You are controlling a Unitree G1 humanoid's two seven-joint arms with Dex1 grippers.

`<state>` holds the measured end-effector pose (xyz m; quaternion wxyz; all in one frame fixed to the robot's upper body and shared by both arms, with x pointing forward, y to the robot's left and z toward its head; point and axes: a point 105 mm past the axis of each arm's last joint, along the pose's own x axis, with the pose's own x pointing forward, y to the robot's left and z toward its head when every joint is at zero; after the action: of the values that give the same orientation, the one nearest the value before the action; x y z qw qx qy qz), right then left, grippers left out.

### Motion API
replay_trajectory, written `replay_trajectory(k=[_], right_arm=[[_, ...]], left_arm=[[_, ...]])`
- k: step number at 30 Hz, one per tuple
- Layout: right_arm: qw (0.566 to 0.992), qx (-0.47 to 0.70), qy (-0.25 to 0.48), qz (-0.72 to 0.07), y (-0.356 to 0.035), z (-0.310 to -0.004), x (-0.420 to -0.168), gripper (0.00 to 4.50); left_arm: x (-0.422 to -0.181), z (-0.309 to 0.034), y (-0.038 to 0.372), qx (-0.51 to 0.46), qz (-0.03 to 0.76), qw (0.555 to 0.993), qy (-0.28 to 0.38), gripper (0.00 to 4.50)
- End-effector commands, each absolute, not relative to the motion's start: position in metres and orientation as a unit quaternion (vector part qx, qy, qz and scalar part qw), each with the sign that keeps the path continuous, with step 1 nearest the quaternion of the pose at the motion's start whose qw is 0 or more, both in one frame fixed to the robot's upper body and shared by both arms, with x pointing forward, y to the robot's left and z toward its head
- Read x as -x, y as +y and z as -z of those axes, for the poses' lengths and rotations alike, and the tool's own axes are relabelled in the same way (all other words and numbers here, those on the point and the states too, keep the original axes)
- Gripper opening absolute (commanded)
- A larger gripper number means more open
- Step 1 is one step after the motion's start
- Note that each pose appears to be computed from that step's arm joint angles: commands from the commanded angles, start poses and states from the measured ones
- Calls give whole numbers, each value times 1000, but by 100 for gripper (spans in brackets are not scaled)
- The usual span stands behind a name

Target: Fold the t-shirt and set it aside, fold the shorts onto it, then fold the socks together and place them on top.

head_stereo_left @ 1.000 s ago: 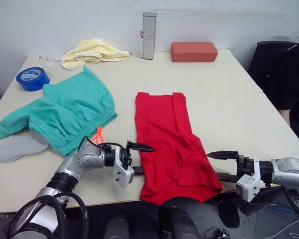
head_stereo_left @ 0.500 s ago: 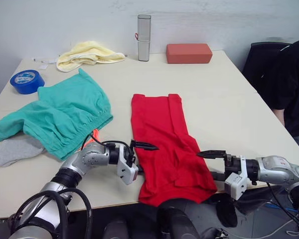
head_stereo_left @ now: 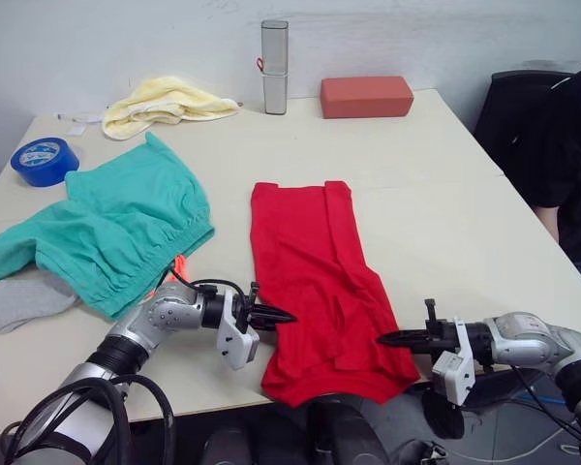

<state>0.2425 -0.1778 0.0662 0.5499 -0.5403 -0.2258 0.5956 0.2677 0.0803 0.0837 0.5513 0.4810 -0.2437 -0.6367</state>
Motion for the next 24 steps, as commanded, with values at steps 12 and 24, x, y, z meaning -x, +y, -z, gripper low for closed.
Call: replay_trajectory(k=[12, 24], right_arm=[[567, 479, -221, -633, -175, -92, -214, 0], [654, 327, -145, -667, -155, -121, -208, 0]], left_arm=[[-219, -68, 120, -425, 707, 543, -158, 1], [-213, -92, 137, -214, 720, 660, 1, 1]])
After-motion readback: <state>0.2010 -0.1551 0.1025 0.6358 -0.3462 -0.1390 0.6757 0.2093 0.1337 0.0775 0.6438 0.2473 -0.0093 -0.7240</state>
